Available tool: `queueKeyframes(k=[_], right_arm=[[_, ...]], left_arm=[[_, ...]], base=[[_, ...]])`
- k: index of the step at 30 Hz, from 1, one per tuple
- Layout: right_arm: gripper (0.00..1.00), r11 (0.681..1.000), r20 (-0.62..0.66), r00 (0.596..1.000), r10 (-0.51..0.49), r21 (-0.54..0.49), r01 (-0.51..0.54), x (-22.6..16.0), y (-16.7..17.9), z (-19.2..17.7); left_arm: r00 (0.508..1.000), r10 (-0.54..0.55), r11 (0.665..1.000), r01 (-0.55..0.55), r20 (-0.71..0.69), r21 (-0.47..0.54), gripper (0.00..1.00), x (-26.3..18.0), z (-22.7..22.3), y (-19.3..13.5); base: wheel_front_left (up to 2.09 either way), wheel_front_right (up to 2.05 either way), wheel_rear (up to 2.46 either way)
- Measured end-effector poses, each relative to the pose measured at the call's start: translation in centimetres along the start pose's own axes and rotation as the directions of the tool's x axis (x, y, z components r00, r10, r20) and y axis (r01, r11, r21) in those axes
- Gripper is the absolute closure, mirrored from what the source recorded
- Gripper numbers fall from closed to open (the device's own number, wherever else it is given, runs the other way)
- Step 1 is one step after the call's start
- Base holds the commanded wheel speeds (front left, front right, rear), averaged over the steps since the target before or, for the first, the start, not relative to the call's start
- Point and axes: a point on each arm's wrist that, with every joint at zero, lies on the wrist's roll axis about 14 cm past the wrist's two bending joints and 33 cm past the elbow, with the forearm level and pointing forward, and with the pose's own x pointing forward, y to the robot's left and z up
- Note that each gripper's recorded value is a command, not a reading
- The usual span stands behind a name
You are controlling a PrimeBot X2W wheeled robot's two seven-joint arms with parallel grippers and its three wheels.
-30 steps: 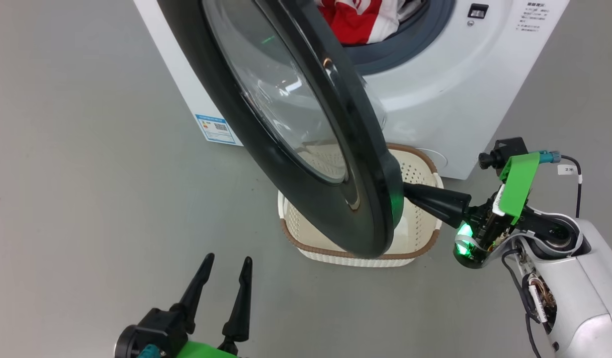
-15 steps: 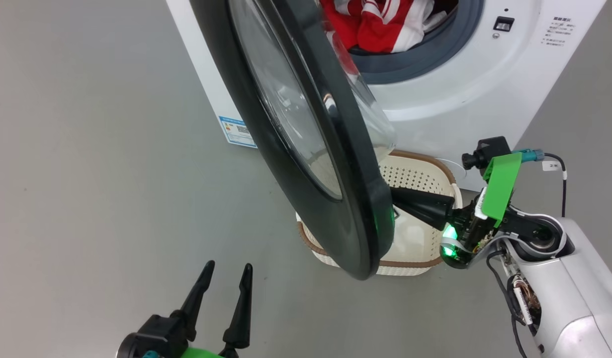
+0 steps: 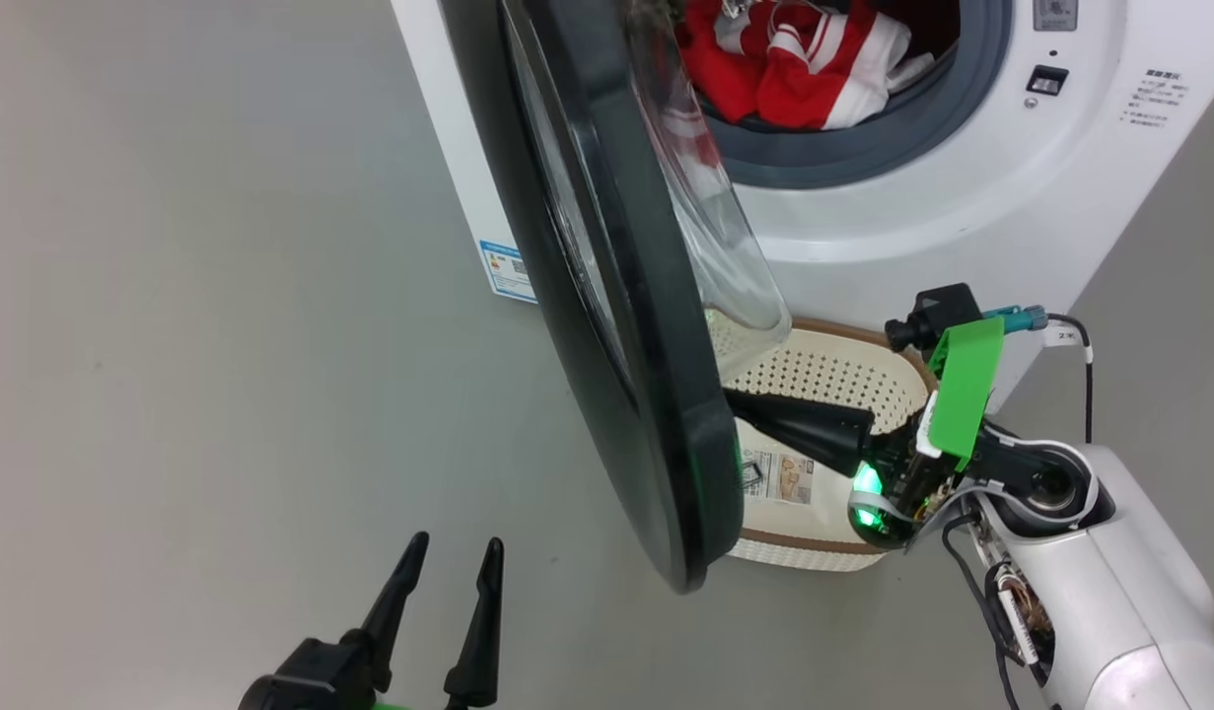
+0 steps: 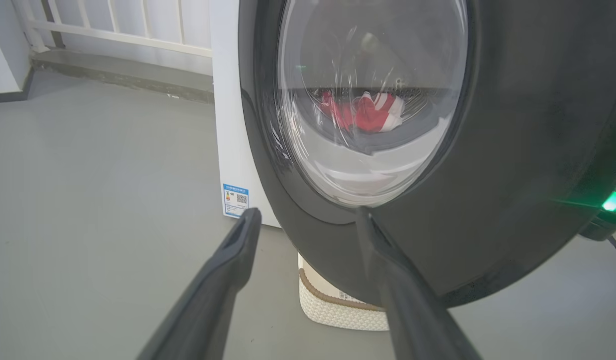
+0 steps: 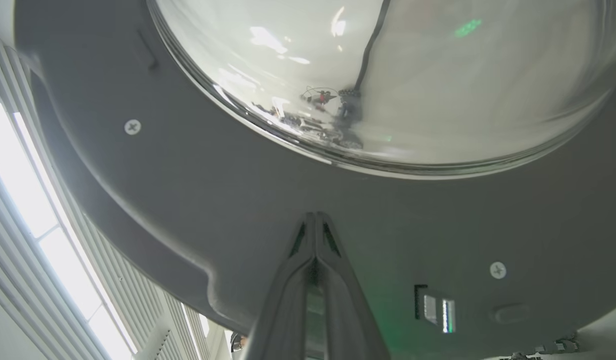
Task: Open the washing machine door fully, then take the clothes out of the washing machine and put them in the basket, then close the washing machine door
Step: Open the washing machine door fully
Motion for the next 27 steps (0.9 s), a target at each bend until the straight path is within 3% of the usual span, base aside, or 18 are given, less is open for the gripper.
queueKeyframes(k=[27], right_arm=[[1.00,0.998,-0.150,0.987,0.058,0.027,-0.054,4.7,1.5,-5.8]], left_arm=[[0.991,0.116,0.993,-0.115,0.063,-0.014,0.00,-3.3,1.7,3.5]], base=[[0.00,0.00,0.00]])
